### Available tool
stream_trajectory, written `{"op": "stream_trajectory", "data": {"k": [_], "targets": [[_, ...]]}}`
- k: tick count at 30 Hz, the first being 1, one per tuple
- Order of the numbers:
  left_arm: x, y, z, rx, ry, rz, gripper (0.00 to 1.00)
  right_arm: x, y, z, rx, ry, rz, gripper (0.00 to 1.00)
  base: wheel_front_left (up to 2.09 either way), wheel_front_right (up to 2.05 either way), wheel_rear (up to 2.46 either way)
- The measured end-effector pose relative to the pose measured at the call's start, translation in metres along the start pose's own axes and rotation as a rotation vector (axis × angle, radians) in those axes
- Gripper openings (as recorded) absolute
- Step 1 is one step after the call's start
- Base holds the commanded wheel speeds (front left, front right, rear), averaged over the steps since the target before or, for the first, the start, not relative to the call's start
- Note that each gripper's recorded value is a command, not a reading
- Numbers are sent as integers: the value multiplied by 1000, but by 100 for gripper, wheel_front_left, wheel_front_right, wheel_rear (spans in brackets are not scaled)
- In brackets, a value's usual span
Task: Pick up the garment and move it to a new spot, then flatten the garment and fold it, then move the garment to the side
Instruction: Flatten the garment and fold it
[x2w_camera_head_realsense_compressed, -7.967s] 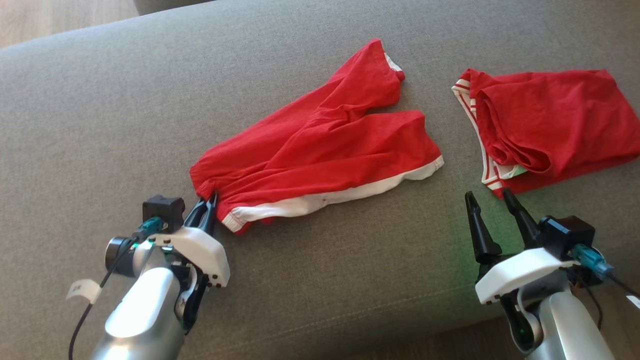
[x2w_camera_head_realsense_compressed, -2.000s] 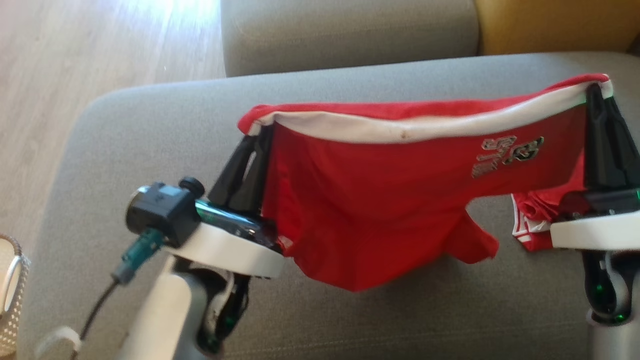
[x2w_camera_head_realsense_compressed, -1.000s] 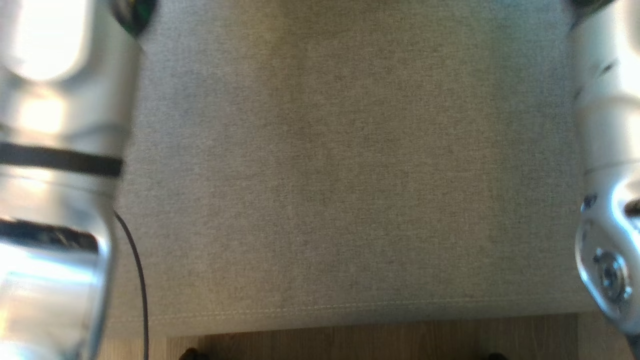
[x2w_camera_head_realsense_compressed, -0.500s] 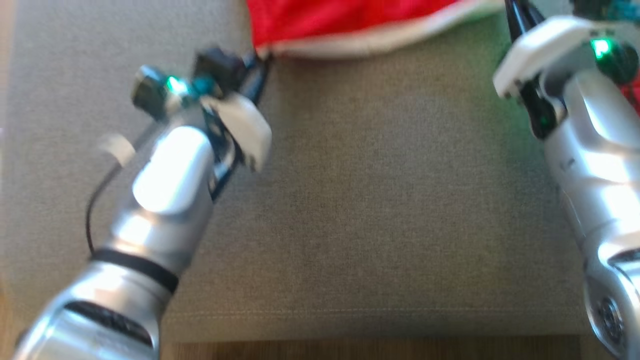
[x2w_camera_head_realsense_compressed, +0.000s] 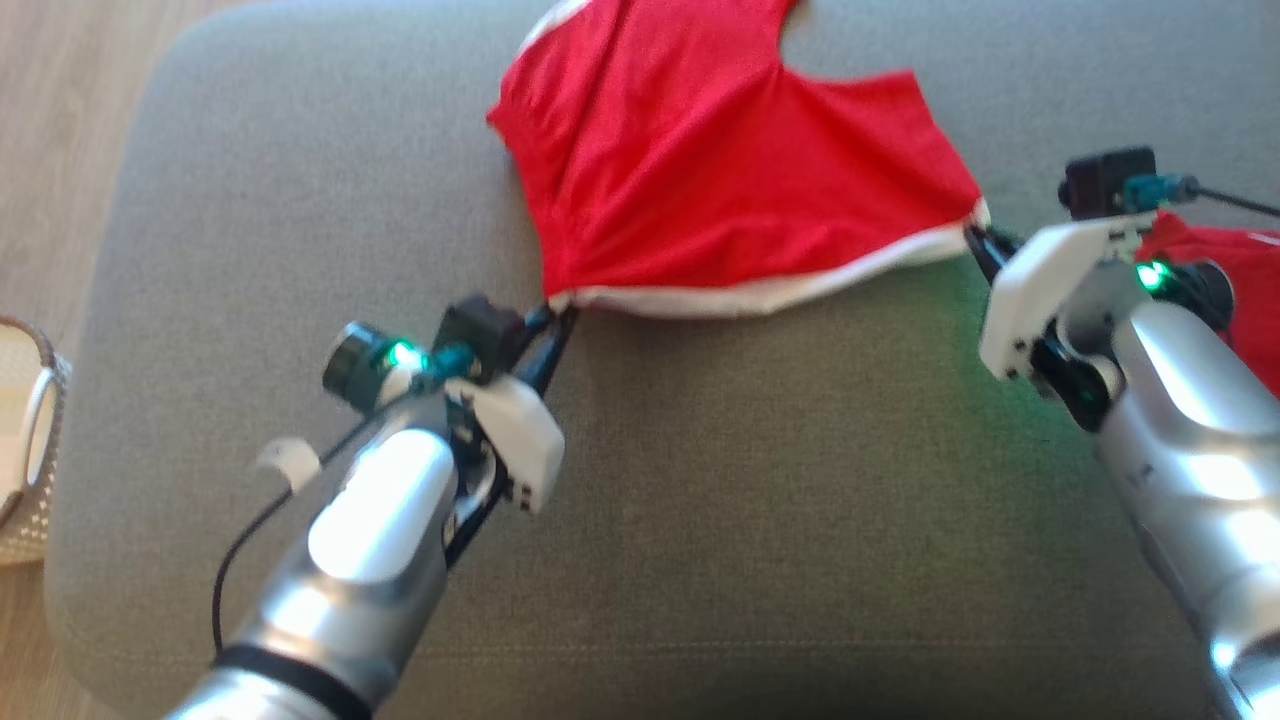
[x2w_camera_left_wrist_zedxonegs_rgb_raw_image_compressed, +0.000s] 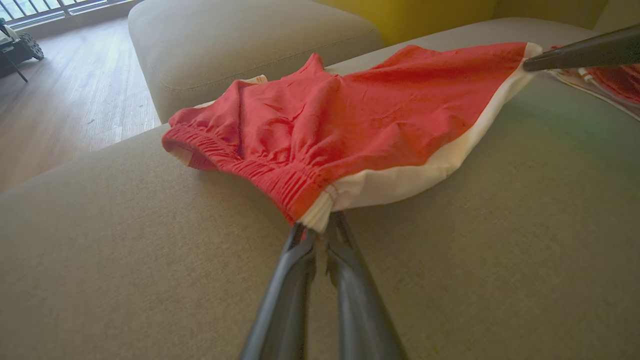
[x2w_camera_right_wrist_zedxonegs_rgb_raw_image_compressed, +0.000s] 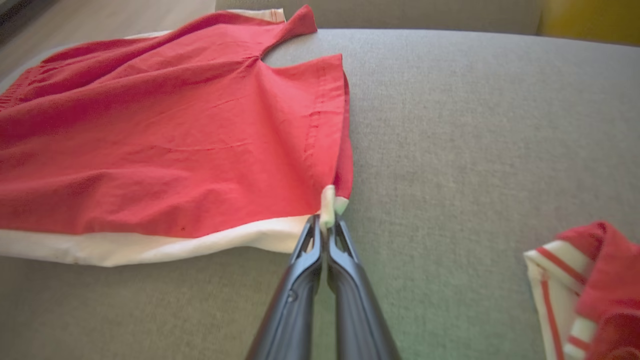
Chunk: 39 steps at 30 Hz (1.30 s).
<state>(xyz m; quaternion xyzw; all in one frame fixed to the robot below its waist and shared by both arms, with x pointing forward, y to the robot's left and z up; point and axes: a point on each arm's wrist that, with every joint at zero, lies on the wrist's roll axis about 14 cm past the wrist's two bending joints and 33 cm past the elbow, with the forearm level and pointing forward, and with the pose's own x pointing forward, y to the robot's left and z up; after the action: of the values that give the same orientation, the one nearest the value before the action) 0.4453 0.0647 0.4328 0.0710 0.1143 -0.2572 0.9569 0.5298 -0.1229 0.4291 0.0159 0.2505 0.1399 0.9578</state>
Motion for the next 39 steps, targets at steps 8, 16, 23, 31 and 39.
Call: {"op": "stream_trajectory", "data": {"k": [8, 16, 23, 31, 39], "targets": [[-32, -25, -10, -10, -1, -21, 0, -40, -7, -28, -84, 177, 43, 0, 0, 0, 0], [-65, -54, -28, -49, 17, -61, 0, -89, -16, -60, -162, 397, 79, 0, 0, 0, 0], [-103, -107, -37, -169, 28, -184, 0, -144, -26, -90, -58, 602, 105, 0, 0, 0, 0], [-144, -135, -42, -243, 79, -320, 0, -190, -36, -110, -42, 766, 129, 0, 0, 0, 0], [-162, -146, -39, -302, 97, -377, 0, -203, -36, -101, -44, 780, 138, 0, 0, 0, 0]]}}
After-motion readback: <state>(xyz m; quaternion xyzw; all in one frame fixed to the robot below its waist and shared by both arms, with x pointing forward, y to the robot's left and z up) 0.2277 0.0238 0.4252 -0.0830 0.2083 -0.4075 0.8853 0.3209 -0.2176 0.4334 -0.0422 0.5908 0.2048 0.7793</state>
